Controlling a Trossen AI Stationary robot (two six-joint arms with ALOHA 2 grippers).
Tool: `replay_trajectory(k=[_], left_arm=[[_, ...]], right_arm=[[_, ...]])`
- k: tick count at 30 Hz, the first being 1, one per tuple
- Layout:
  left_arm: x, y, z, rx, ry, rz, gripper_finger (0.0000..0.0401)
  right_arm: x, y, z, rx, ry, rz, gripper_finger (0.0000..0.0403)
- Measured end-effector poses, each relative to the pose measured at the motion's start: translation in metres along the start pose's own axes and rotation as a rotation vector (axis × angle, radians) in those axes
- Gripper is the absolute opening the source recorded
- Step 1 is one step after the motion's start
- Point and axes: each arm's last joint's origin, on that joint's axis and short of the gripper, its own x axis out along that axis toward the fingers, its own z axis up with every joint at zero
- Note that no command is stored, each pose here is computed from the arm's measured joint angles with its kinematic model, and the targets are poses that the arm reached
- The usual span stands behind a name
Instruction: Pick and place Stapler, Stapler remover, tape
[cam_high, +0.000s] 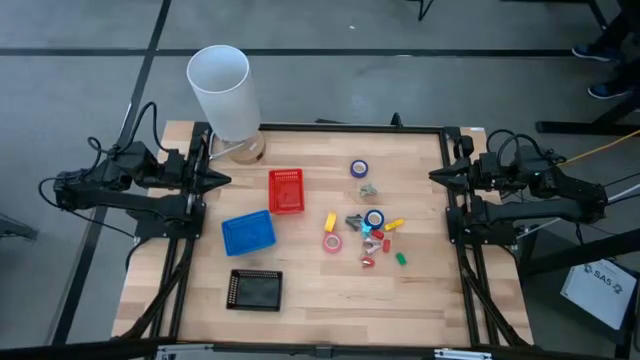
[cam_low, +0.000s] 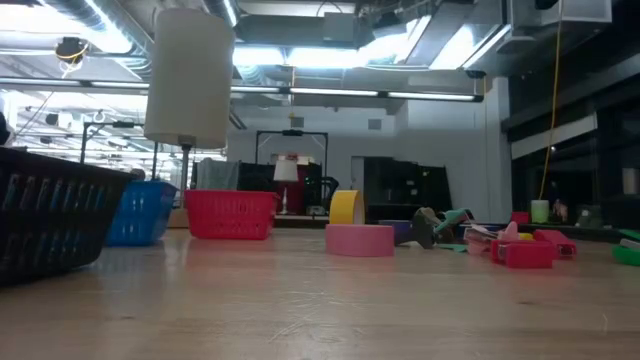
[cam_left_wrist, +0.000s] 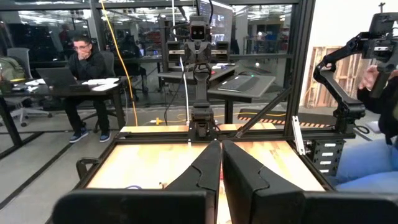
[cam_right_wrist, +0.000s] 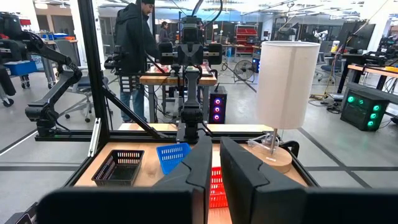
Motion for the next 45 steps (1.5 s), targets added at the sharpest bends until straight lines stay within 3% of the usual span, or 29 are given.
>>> replay_trajectory(k=[13, 16, 19, 30, 45], left_arm=[[0.0, 0.0, 0.0, 0.0, 0.0, 0.0, 0.0011], [0.0, 0.0, 0.0, 0.0, 0.0, 0.0, 0.0008], [0.0, 0.0, 0.0, 0.0, 0.0, 0.0, 0.0009], [0.0, 0.0, 0.0, 0.0, 0.0, 0.0, 0.0008], [0.0, 0.0, 0.0, 0.0, 0.0, 0.0, 0.0008]], right_arm=[[0.003, 0.0, 0.005, 0.032, -0.051, -0.001, 0.0036], [0.013, -0.002, 0.006, 0.075, -0.047, -0.063, 0.0036], [0.032, -0.004, -0.001, 0.058, 0.038, -0.121, 0.0036], [0.104, -0.004, -0.042, -0.102, 0.383, -0.103, 0.0036], [0.129, -0.002, -0.098, -0.095, 0.878, -0.047, 0.0036]])
